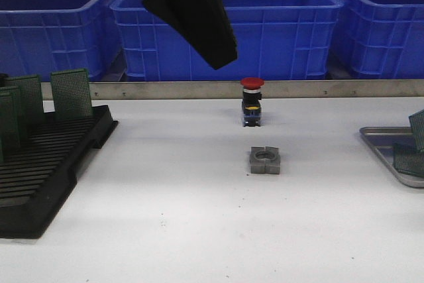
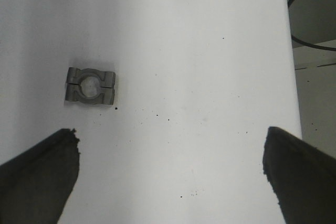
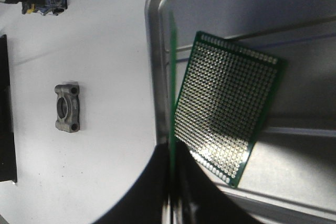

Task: Place circuit board on tray
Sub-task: 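Lower the second board onto the tray beside the first and open the right gripper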

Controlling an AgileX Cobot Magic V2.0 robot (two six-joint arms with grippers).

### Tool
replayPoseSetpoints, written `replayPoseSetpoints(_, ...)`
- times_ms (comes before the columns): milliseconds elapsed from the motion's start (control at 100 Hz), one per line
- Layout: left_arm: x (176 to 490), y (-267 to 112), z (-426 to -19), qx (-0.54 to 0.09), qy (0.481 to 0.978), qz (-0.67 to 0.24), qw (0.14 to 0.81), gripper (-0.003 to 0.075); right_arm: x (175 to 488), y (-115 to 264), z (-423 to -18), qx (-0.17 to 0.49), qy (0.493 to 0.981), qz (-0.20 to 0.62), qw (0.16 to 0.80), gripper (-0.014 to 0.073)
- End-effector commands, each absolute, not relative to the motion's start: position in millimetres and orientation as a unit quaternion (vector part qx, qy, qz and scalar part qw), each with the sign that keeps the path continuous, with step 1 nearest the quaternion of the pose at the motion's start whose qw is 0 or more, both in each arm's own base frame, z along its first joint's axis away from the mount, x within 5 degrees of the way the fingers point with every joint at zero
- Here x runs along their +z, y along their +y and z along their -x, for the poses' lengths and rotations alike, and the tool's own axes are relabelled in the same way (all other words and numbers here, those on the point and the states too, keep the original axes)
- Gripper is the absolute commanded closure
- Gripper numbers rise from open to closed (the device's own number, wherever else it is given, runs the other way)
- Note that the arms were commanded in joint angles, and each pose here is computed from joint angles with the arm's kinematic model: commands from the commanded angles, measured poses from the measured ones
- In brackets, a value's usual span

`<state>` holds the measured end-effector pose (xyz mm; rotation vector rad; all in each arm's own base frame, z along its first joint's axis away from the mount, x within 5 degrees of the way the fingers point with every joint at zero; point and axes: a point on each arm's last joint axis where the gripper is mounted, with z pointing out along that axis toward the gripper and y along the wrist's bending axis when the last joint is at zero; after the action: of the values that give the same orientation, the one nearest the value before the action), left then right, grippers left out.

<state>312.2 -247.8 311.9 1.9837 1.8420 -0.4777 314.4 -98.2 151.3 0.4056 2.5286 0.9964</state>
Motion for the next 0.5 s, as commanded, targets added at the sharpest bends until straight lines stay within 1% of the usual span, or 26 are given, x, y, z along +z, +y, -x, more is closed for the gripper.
replayPoseSetpoints(0,338.7,-247.7,-299.0,-0.188,0.642,-0.710,0.220,0.0060,171.7,-99.0,-316.7,0.368,0.892,-0.137,0.222,0.0484)
replayPoseSetpoints(140,338.7,-247.7,-299.0,-0.188,0.642,-0.710,0.220,0.0060,171.5,-99.3,-316.8,0.366,0.893,-0.139,0.222,0.0346)
replayPoseSetpoints(380,338.6,-247.7,-298.8,-0.188,0.642,-0.710,0.219,0.0060,170.7,-100.9,-317.6,0.359,0.894,-0.147,0.225,0.0147)
replayPoseSetpoints(490,338.6,-247.7,-298.8,-0.188,0.642,-0.710,0.219,0.0060,170.8,-100.7,-317.6,0.359,0.894,-0.147,0.225,0.0098)
